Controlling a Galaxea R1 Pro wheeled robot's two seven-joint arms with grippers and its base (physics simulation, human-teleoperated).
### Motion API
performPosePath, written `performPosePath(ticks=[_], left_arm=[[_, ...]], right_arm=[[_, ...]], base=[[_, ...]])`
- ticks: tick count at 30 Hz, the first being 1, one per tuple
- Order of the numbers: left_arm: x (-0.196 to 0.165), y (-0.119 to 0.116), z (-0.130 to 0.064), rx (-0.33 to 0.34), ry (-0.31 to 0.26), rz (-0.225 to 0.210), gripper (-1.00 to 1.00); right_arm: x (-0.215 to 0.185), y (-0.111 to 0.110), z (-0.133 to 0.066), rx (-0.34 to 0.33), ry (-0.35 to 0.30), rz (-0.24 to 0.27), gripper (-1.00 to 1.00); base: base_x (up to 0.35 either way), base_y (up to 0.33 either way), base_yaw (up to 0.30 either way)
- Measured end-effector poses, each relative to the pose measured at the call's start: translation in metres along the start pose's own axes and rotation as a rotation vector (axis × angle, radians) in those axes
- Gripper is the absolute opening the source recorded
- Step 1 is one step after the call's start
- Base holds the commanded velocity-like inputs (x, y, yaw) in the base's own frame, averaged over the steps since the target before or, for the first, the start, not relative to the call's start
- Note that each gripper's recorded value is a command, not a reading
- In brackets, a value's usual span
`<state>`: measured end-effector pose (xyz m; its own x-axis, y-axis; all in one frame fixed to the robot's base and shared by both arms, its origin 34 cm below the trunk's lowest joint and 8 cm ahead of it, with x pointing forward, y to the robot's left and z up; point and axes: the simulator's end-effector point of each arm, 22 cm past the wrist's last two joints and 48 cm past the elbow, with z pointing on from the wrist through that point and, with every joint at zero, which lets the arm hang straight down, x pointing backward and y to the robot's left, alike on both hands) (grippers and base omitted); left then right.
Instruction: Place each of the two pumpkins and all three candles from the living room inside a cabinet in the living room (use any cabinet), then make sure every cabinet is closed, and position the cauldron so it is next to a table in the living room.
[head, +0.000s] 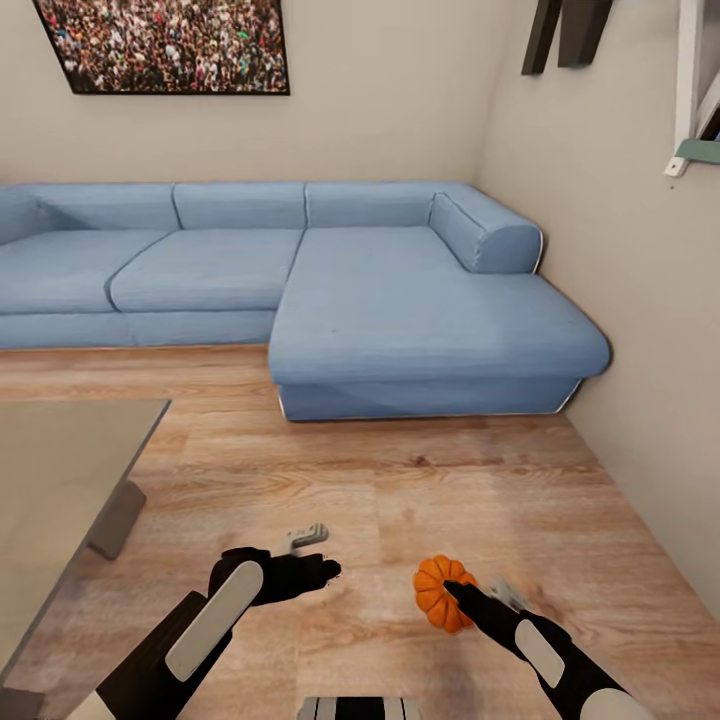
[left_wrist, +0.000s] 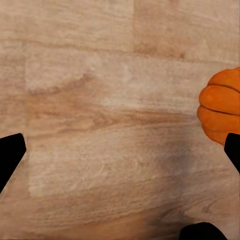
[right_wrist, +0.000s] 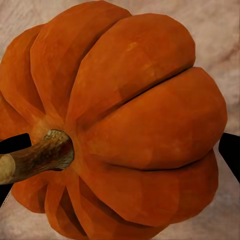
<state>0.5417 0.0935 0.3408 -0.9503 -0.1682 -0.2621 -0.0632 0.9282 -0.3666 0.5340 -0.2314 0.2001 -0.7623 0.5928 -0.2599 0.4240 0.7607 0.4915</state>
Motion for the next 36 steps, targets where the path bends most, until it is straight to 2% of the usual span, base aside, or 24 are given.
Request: performPosePath(ticks=[7, 11, 13, 16, 22, 28, 36], left_arm=[[-0.009, 0.001, -0.013, -0.048, -0.012, 0.004, 1.00], [-0.013, -0.007, -0.020, -0.047, -0.014, 0.002, 1.00], [-0.016, -0.004, -0.024, -0.070, -0.015, 0.002, 1.00], [-0.019, -0.001, -0.030, -0.097, -0.013, -0.002, 1.00], [-0.024, -0.016, -0.040, -0.093, -0.012, -0.004, 1.00], [-0.022, -0.033, -0.047, -0.082, 0.001, 0.021, 1.00], [-0.027, -0.039, -0.058, -0.083, 0.014, 0.027, 1.00]], right_arm=[[-0.006, 0.011, -0.011, 0.006, 0.019, -0.002, -1.00], [-0.025, 0.015, -0.020, 0.072, 0.012, -0.012, -1.00], [-0.029, 0.018, -0.025, 0.119, 0.034, -0.014, -1.00], [-0.031, 0.024, -0.033, 0.144, 0.071, -0.022, -1.00], [-0.028, 0.040, -0.045, 0.132, 0.132, -0.005, -1.00], [-0.031, 0.048, -0.054, 0.129, 0.143, 0.004, -1.00], [-0.039, 0.052, -0.065, 0.137, 0.148, 0.004, -1.00]], base=[[0.000, 0.000, 0.253], [-0.006, 0.000, 0.110], [-0.177, 0.004, 0.021], [-0.181, 0.006, 0.007], [-0.033, 0.001, 0.001], [-0.002, 0.000, 0.000], [0.000, 0.000, 0.007]])
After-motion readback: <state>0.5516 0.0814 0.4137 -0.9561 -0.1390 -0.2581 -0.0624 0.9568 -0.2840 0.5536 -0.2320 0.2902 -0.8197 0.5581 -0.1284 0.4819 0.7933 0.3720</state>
